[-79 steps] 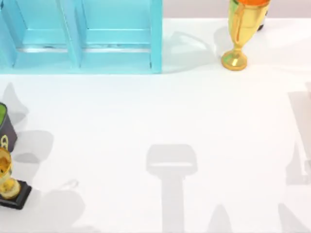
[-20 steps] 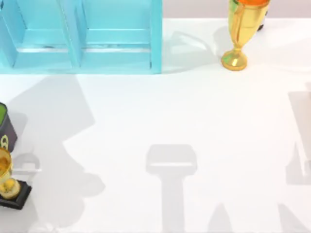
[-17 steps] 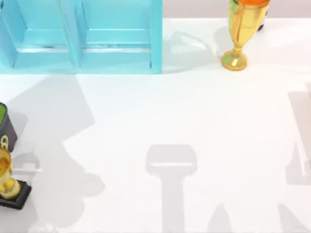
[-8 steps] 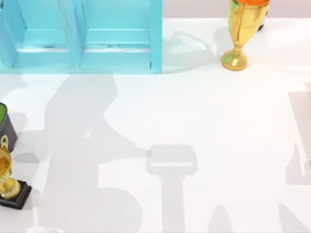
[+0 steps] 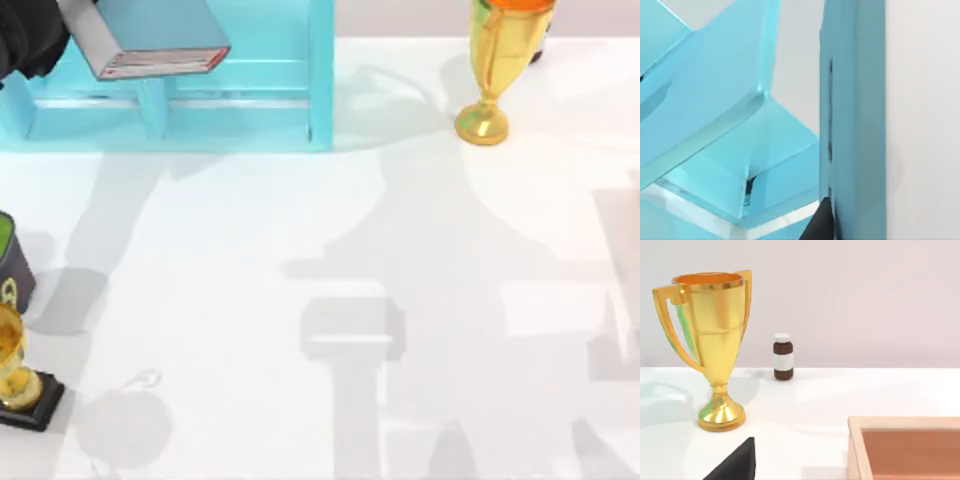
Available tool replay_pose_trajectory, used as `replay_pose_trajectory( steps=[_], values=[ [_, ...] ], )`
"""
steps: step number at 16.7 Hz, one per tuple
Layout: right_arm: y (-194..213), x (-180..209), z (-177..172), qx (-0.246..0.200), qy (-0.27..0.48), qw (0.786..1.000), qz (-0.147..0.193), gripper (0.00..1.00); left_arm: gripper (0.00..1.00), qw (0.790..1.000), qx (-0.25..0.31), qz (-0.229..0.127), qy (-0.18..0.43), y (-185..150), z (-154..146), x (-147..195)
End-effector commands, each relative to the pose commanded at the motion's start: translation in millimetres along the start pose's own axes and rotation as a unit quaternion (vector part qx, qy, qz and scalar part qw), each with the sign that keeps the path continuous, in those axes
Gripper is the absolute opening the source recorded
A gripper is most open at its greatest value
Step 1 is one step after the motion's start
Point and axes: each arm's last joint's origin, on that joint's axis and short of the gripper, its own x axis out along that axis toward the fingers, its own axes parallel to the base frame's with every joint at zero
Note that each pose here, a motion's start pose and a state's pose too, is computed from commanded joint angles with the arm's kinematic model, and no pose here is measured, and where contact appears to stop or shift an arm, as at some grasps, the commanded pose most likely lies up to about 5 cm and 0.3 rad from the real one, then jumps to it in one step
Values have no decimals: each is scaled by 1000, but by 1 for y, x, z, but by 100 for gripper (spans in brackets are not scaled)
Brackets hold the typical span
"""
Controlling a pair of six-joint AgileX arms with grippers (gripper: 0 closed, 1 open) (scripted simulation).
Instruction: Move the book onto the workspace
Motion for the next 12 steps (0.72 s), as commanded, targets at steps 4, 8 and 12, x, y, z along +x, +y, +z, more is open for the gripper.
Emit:
replay_pose_trajectory(
  steps=[4,8,12],
  values=[
    [0,0,0,0,0,1000,0,100,0,989,-144,2,20,-70,-75,8],
    [0,0,0,0,0,1000,0,100,0,962,-268,47,21,-114,-163,0],
    [0,0,0,0,0,1000,0,100,0,935,-340,100,-23,-124,-254,-17]
  ],
)
